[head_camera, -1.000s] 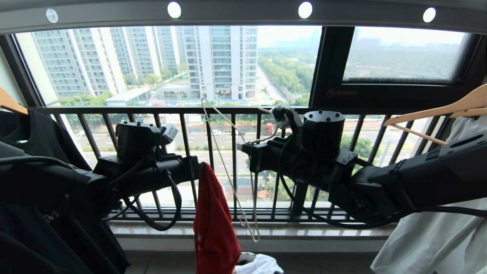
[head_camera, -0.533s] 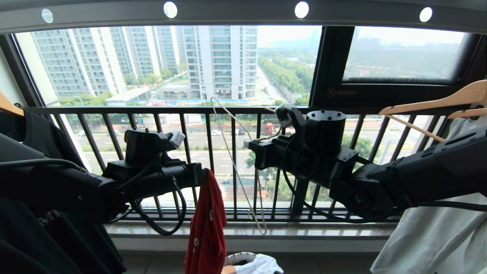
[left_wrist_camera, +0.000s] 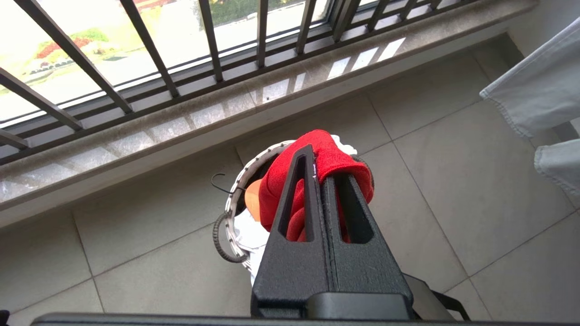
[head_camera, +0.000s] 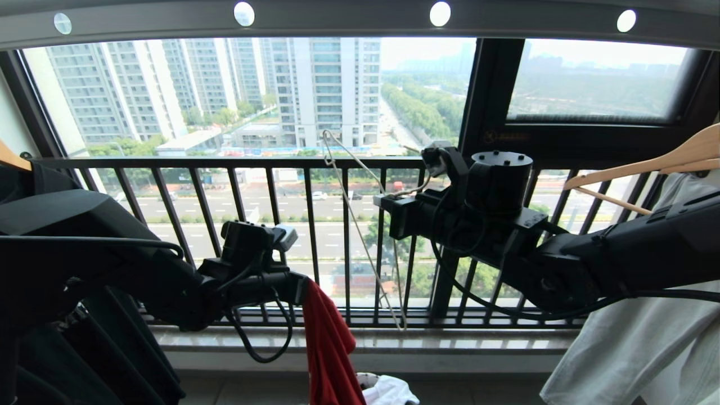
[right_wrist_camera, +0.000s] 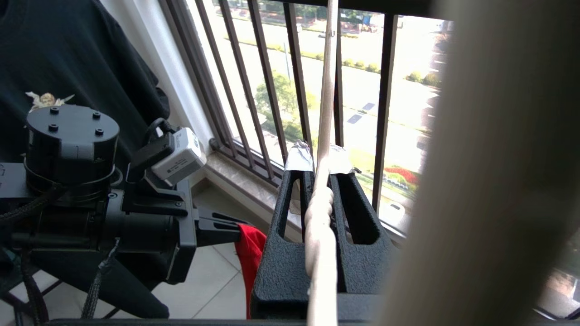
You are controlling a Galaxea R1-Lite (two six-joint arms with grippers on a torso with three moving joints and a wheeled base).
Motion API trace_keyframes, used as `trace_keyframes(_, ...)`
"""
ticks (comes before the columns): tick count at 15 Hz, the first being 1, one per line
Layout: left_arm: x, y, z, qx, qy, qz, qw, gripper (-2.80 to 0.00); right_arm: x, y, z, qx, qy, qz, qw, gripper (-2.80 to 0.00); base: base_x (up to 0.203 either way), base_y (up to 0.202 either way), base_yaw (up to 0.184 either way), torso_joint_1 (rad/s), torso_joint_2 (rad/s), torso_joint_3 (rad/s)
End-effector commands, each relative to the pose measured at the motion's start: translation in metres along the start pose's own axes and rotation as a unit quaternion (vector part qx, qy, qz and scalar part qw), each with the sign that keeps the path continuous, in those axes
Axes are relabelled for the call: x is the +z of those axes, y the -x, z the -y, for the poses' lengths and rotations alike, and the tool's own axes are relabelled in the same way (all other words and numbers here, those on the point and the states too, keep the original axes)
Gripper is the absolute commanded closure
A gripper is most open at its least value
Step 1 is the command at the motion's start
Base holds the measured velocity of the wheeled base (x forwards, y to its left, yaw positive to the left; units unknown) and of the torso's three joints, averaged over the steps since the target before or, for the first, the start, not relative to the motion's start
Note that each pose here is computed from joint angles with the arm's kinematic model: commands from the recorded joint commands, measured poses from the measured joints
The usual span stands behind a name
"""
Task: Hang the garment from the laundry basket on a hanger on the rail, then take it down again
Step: Put clothes in the basket
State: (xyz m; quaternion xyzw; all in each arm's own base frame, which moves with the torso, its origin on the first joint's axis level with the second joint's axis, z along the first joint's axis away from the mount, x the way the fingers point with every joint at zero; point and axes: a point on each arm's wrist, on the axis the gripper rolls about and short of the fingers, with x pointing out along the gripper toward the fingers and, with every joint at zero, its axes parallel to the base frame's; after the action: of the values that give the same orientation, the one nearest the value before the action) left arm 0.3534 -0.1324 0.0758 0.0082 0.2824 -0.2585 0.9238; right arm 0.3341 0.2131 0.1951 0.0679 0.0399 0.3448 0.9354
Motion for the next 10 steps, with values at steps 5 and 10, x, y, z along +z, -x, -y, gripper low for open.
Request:
trace_keyframes(5, -0.041, -0.061, 0.010, 0.010, -0.045, -0.034, 0.9984, 0.00, 0.019, 0.011, -0.001, -0.001, 0.003, 0.025, 1.000, 0.00, 0.000, 0.000, 0.000, 0.000, 0.00, 0.000)
trace_keyframes(10, -0.046, -0.073, 0.029, 0.010, -0.061, -0.038, 0.9973, 0.00, 0.020, 0.012, 0.002, -0.004, 0.003, 0.027, 1.000, 0.00, 0.000, 0.000, 0.000, 0.000, 0.00, 0.000)
